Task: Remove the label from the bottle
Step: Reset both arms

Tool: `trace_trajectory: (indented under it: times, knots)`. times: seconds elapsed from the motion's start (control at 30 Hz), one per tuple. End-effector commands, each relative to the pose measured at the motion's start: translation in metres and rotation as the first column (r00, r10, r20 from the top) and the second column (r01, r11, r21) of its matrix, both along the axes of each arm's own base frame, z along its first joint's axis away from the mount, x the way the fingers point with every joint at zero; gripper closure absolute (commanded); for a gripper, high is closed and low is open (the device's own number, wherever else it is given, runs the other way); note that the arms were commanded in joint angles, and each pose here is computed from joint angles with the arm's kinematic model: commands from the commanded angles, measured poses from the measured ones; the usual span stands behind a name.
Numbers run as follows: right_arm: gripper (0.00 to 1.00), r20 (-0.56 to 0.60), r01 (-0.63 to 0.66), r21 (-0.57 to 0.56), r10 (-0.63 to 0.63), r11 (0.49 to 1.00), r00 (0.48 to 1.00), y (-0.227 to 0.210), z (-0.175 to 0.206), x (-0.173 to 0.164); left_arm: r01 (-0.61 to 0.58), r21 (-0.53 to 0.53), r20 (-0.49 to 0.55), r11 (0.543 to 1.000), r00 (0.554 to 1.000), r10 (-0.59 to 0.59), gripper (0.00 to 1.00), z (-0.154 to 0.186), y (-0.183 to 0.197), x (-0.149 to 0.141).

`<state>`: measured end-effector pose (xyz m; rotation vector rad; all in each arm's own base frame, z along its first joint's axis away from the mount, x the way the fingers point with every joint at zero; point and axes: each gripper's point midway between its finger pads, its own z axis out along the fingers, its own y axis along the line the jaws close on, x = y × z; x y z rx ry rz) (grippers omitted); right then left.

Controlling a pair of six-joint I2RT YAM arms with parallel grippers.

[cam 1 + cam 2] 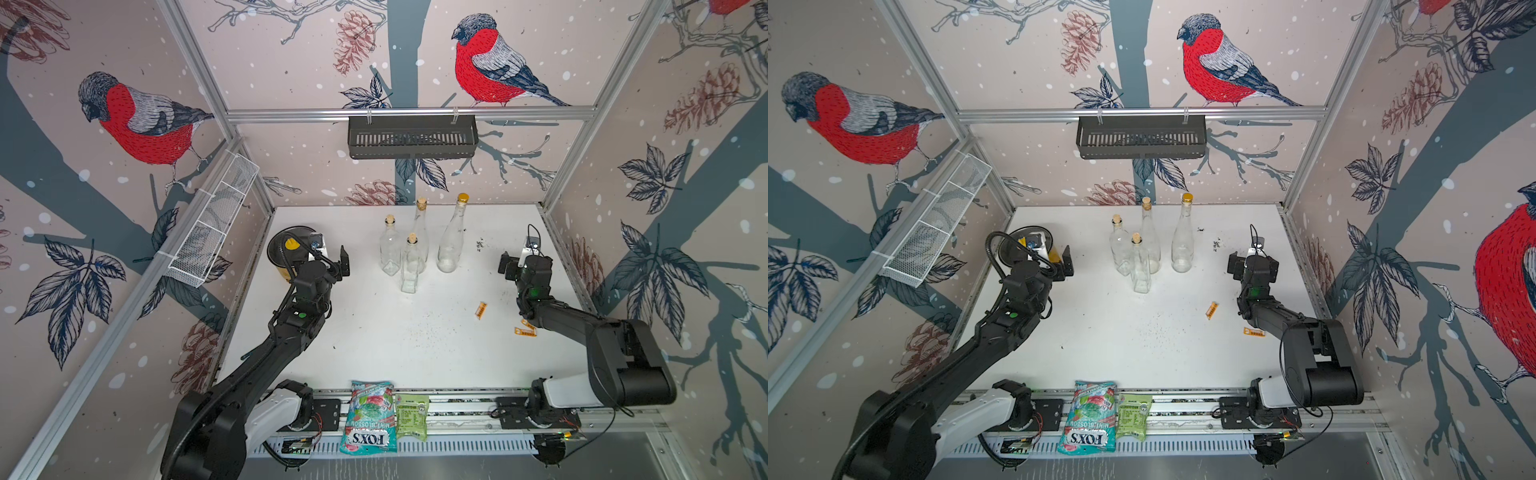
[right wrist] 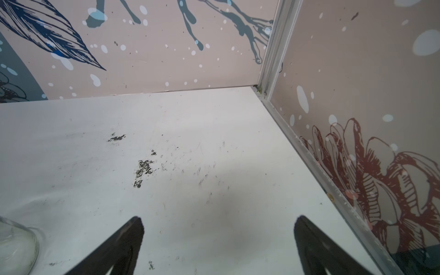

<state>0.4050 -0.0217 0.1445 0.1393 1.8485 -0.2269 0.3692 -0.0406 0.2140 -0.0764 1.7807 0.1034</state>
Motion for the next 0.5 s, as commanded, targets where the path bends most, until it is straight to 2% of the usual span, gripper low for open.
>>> trace_trajectory:
  times: [0.0,0.1,0.23,0.3,0.4,0.47]
  knots:
    - [0.0,0.131,0.043,-0.019,-0.04,0.999,0.991,-0.008,0.029,0.0,-0.079,-0.035,0.092,0.996,0.992,0.082,0.01,0.01,0.02,0.016]
    - [0.0,0.091,0.048,-0.034,-0.045,0.998,0.995,-0.008,0.023,0.001,-0.096,0.019,0.072,0.995,0.993,0.094,0.03,-0.012,0.028,0.022]
    - [0.0,0.036,0.041,-0.009,-0.041,0.999,0.999,0.0,0.006,-0.006,-0.057,0.014,0.068,0.998,0.996,0.056,0.03,-0.035,0.034,0.029]
    - [0.01,0.054,0.071,-0.059,-0.068,0.996,0.996,0.003,0.001,-0.013,-0.013,0.014,0.065,1.0,0.998,0.012,0.04,-0.037,0.03,0.037]
    - [0.0,0.08,0.06,-0.064,-0.055,0.996,0.995,0.007,-0.004,-0.017,0.049,0.01,0.103,0.999,0.993,-0.05,0.03,-0.03,0.021,0.044]
    - [0.0,0.09,0.084,-0.058,-0.079,0.995,0.993,0.003,-0.007,-0.02,0.076,0.025,0.069,0.997,0.995,-0.077,0.04,-0.034,0.016,0.05]
